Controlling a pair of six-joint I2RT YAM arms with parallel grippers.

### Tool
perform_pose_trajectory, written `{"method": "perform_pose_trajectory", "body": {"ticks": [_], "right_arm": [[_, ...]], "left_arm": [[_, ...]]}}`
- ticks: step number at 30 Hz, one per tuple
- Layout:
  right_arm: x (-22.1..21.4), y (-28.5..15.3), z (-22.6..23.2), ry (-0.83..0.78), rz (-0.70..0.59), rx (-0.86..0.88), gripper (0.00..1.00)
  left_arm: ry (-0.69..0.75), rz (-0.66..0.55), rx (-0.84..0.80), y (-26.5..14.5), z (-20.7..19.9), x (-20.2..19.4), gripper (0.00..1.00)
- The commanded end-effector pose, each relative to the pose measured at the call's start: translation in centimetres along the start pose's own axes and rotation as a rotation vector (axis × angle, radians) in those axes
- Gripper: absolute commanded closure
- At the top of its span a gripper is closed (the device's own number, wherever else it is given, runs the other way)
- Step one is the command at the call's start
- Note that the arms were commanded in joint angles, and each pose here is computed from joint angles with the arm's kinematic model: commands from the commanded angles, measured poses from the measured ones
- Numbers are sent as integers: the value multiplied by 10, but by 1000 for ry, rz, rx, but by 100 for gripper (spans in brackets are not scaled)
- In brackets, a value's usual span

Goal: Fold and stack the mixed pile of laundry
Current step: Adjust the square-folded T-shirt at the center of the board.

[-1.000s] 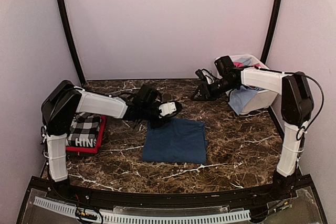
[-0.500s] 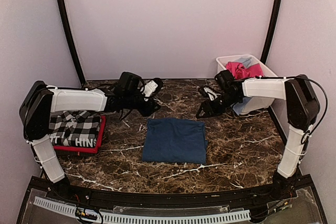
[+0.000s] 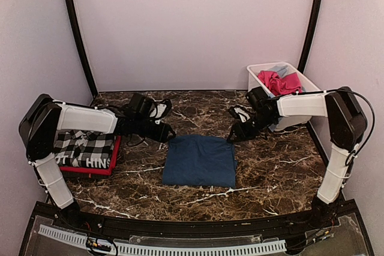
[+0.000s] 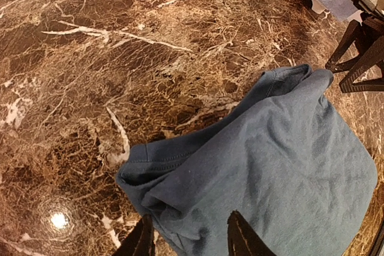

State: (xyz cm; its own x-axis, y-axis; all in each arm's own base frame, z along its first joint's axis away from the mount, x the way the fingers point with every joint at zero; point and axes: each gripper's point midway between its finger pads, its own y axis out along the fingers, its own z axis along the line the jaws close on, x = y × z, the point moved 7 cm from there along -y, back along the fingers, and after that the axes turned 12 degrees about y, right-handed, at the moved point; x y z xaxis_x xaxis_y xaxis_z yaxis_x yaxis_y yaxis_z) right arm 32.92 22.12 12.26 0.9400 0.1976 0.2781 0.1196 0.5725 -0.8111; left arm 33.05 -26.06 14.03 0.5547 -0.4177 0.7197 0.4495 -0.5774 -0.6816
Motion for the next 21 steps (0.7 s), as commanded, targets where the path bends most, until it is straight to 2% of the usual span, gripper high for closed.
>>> {"method": "perform_pose_trajectory", "body": {"ticks": [1, 7, 15, 21], "right_arm": [[7, 5, 7, -18, -25, 37, 59], [6, 11, 9, -21, -7, 40, 64], [0, 13, 10, -13, 10, 16, 64], [3, 13, 9, -8, 3, -2, 77]], "left_arm": [[-101, 22, -43, 4, 2, -8, 60], [-141, 35, -84, 15, 3, -11, 66], [-163, 26, -85, 17, 4, -14, 67], [-170, 26, -96, 24, 5, -15, 70]]}}
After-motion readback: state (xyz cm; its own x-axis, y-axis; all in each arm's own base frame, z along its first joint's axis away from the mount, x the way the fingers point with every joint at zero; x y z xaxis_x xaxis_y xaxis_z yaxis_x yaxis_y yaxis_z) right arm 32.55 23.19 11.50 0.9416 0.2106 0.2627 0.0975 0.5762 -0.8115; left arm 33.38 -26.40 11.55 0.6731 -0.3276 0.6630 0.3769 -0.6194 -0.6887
